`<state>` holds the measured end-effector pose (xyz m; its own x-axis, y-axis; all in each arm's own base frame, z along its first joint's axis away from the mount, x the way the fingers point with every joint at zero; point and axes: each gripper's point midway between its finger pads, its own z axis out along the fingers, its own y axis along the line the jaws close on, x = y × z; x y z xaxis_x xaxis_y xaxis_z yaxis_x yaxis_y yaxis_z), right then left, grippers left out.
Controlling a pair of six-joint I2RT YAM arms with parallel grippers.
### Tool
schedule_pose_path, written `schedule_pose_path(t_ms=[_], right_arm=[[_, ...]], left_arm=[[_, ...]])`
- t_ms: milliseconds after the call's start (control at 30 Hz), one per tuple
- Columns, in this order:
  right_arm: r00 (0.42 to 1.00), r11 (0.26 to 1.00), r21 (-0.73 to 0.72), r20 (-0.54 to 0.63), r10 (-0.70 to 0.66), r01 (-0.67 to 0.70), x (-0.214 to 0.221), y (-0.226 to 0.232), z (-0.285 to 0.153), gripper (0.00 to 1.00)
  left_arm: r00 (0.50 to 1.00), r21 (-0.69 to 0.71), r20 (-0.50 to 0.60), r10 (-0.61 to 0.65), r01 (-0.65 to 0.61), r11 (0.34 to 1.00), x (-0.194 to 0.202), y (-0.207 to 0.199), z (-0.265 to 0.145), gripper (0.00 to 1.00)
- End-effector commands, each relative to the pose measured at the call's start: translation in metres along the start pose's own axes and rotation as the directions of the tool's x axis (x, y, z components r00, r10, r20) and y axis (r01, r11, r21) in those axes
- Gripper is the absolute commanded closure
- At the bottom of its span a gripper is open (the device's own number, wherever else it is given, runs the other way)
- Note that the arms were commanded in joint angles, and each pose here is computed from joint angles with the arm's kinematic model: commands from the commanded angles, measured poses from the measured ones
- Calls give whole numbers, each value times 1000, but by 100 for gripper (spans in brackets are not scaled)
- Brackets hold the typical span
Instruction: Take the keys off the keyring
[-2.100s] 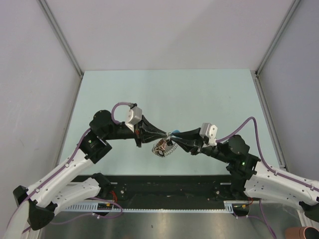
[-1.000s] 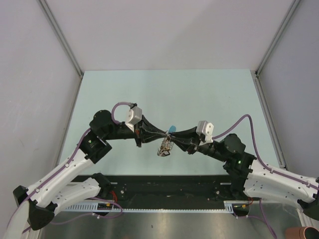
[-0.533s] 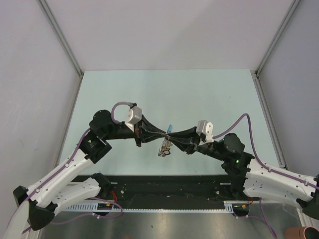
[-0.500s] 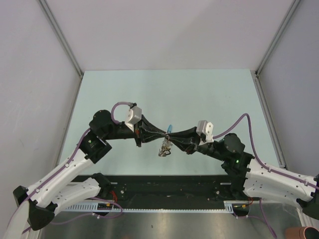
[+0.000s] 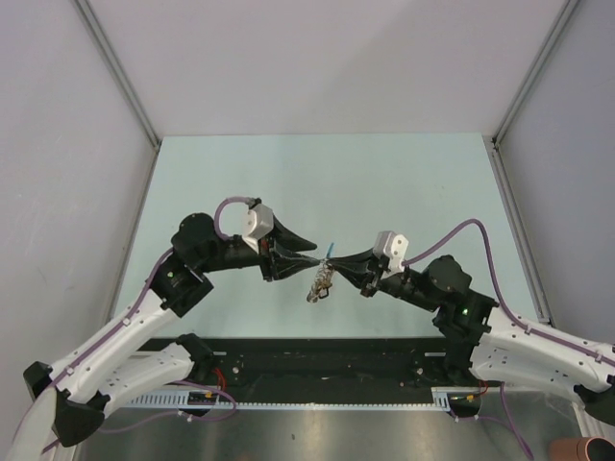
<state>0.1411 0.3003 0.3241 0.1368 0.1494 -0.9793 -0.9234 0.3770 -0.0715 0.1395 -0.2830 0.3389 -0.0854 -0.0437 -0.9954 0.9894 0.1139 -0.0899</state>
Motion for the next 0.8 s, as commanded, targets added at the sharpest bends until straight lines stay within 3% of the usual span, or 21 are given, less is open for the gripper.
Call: schedule_pose_path(t_ms=[0,133,333,567,767], right_arm=[[994,994,78,-92,-64,71,-13,-18,-8,100],[961,988,126,-272,-56,93,12,-29,-17,100],[899,980,147,-434,-58,134,27,-35,-20,100],[876,989,89,-480,-59,115,16,-24,-20,100],[877,994,71,-479,-35,78,9,-17,-18,100]], left_arm=[[995,-105,20,98,-96,990,-15,15,-8,53],[992,-110,-38,117,-121,987,-5,22,-5,48],[989,-51,-80,121,-125,991,8,23,4,48],[985,11,-106,134,-134,991,22,19,8,50],[993,111,-107,57,-45,993,36,5,14,58]])
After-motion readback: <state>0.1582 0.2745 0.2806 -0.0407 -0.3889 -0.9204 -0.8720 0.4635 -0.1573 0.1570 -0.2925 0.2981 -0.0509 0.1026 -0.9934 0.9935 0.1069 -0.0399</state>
